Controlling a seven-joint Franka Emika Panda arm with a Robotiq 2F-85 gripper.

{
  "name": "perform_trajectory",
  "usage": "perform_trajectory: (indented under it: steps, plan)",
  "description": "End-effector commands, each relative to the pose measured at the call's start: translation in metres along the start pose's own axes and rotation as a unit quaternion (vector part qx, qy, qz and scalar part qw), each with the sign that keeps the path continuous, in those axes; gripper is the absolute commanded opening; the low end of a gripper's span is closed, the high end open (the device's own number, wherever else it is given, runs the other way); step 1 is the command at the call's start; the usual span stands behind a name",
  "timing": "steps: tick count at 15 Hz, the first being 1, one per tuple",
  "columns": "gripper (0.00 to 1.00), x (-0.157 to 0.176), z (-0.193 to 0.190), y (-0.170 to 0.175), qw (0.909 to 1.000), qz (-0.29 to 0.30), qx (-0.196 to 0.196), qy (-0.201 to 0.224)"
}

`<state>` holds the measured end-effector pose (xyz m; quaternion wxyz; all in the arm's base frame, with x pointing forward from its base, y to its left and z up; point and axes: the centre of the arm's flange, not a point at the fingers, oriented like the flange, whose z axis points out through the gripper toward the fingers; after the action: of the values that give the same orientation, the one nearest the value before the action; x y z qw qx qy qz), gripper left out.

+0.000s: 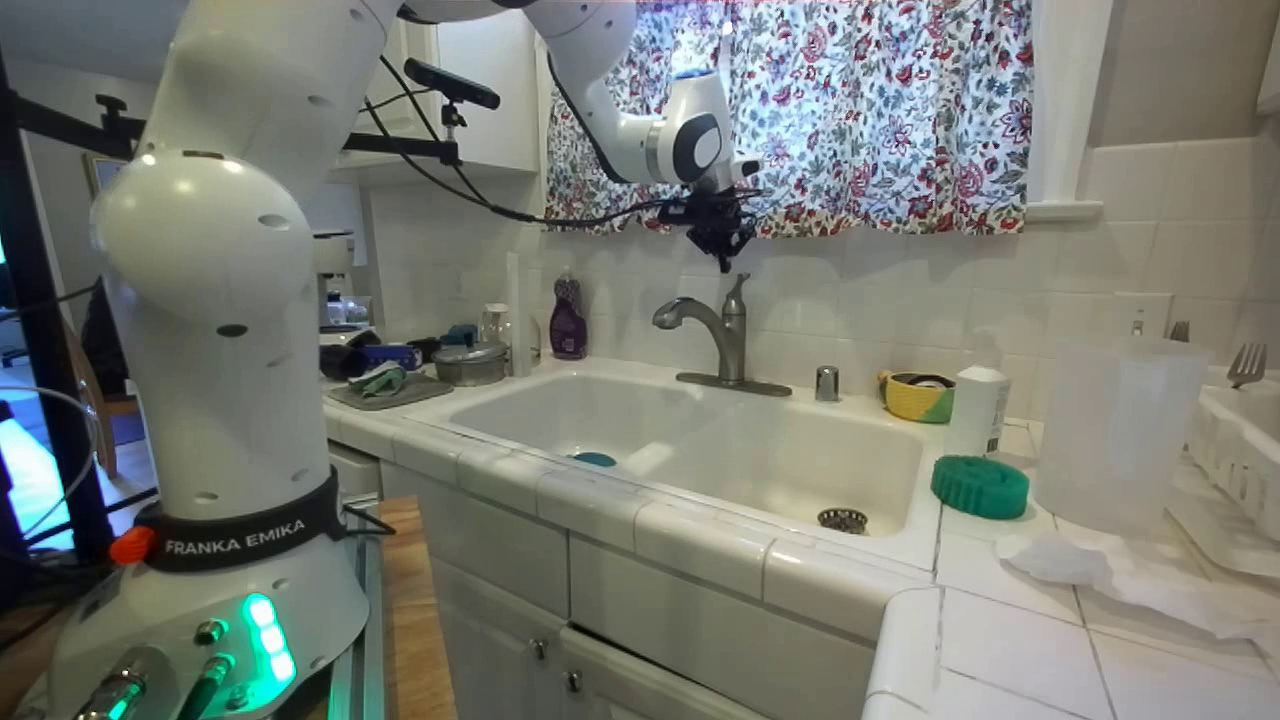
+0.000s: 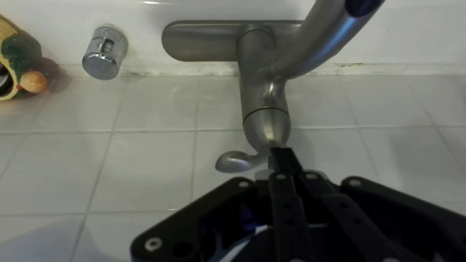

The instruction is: Move the tap nozzle to the right then open it

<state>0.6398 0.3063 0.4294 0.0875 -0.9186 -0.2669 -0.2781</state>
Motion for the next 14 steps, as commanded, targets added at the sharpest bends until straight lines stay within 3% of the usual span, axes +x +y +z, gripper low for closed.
perform_trajectory:
  steps: [1,13,14]
  plan:
    - [0.0,-0.034,-0.006,0.001,0.9979,-0.003,0.063,0.015]
    - [0.0,-0.07,-0.004,-0.011,0.9883,-0.021,0.15,0.02]
    - [0.26,-0.073,-0.007,-0.009,0.9857,-0.019,0.164,0.032]
